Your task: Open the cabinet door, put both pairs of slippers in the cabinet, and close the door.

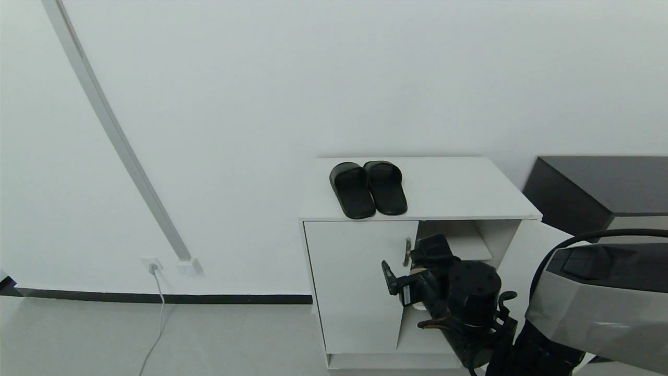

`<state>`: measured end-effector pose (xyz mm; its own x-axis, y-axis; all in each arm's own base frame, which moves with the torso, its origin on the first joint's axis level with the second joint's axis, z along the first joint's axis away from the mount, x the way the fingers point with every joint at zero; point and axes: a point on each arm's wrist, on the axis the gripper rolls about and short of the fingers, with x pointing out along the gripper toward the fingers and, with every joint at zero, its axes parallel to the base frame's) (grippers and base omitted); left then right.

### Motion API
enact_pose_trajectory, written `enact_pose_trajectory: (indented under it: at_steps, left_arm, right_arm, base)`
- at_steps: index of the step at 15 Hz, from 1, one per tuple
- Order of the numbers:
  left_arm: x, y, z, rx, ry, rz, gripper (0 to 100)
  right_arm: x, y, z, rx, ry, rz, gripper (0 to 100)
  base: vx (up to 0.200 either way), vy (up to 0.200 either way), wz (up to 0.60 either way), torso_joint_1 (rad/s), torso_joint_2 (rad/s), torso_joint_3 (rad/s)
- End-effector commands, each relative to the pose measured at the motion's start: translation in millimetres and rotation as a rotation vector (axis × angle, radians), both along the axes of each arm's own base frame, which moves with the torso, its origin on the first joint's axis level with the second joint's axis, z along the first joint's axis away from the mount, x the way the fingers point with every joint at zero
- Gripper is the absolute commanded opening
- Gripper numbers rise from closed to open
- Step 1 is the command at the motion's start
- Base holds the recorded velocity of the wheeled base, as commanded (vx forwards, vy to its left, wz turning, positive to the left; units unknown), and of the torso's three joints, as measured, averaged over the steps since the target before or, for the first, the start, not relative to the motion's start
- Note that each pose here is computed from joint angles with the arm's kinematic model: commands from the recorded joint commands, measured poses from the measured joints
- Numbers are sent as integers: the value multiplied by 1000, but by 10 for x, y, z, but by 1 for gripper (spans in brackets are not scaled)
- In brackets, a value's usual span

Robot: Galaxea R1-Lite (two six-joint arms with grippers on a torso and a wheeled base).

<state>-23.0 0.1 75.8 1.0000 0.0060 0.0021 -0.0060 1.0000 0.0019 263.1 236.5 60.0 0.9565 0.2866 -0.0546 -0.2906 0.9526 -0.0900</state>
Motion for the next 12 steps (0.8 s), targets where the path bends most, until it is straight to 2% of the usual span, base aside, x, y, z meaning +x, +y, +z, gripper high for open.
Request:
enact_pose_trajectory:
  at_steps: [1, 3, 6, 8, 12]
  left_arm:
    - [1, 0, -1, 0, 2, 2, 0]
    - [1, 0, 1, 0, 1, 2, 0]
    - [1, 0, 1, 0, 1, 0, 0]
    - [1, 0, 1, -2, 1, 2, 0]
    - [1, 0, -1, 0, 2, 0, 0]
  right_arm:
    - [23, 23, -54, -50, -9, 13, 100]
    - [150, 149, 47, -60, -47, 31, 100]
    - [317, 318, 501, 8, 81, 24, 100]
    - [369, 444, 778, 94, 172, 12, 100]
    - [414, 461, 751, 127, 189, -28, 100]
  base:
    - [0, 0, 0, 198, -403, -217]
    - [0, 0, 0, 188, -381, -210]
    - [0, 0, 0, 139, -312, -160]
    - [0, 0, 0, 0, 0, 0]
    - [0, 0, 0, 0, 0, 0]
